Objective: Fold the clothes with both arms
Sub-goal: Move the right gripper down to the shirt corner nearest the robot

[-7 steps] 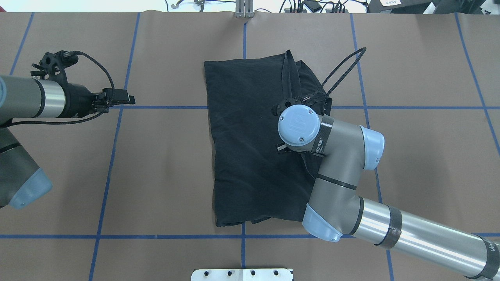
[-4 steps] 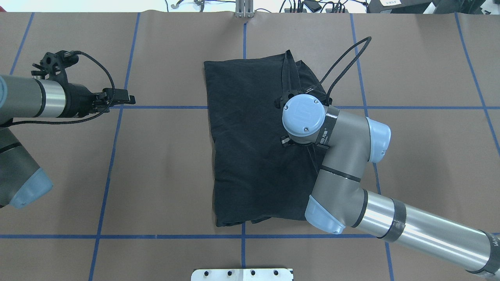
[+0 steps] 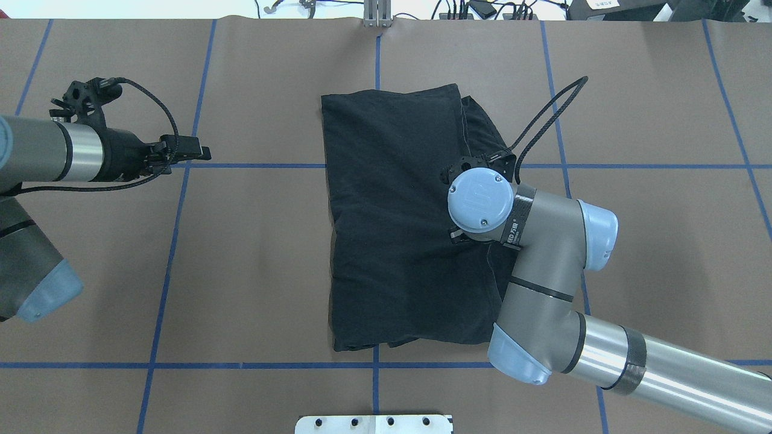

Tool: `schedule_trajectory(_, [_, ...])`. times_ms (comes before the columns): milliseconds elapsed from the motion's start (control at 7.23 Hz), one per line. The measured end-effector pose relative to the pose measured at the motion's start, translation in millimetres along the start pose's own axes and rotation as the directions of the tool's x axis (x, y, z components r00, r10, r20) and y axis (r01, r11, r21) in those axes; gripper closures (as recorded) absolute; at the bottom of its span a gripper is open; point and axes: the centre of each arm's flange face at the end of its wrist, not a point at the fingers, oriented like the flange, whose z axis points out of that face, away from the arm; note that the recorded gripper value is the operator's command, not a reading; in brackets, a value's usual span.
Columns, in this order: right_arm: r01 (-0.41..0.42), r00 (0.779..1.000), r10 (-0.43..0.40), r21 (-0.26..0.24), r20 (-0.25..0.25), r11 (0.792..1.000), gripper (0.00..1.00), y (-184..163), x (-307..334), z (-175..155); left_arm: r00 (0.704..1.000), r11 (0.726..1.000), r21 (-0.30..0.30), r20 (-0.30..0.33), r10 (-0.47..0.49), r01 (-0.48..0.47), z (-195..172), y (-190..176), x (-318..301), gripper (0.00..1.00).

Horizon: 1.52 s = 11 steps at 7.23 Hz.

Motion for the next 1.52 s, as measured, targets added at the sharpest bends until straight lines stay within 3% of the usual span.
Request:
schedule_trajectory(138, [-0.011,1.0,0.011,0.003,0.002,1.0,0.01,-5,5,-2,1.0,1.0,0.0,0.0,-0.003,0.003,0,0,0,0.0])
schedule_trajectory(692, [-0.071,0.997,0.07,0.0,0.044,0.998,0.0,-13,23,-22,1.0,1.0,-0.001,-0.005,-0.007,0.007,-1,1,3,0.0])
schedule_trajectory(830, [-0.162,0.984,0.162,-0.013,0.069,0.987,0.0,-4,32,-31,1.0,1.0,0.0,-0.013,-0.013,0.013,-4,1,6,0.0])
schedule_trajectory(968, [-0.309,0.946,0.311,-0.037,0.093,0.95,0.0,9,44,-41,1.0,1.0,0.001,-0.021,-0.02,0.02,-6,2,8,0.0])
schedule_trajectory(1107, [-0.479,0.867,0.485,-0.072,0.113,0.875,0.0,21,53,-54,0.999,1.0,0.004,-0.031,-0.02,0.021,-9,2,11,0.0])
schedule_trajectory(1245, [-0.653,0.737,0.663,-0.116,0.128,0.749,0.0,29,56,-66,0.999,1.0,0.009,-0.041,-0.015,0.015,-12,2,15,0.0])
schedule_trajectory(1383, [-0.794,0.565,0.812,-0.173,0.145,0.583,0.0,38,53,-66,0.999,1.0,0.02,-0.048,-0.006,0.007,-15,1,18,0.0])
schedule_trajectory(1522, [-0.869,0.405,0.9,-0.239,0.159,0.433,0.0,54,55,-52,0.999,0.999,0.037,-0.053,0.003,-0.001,-17,1,22,0.0])
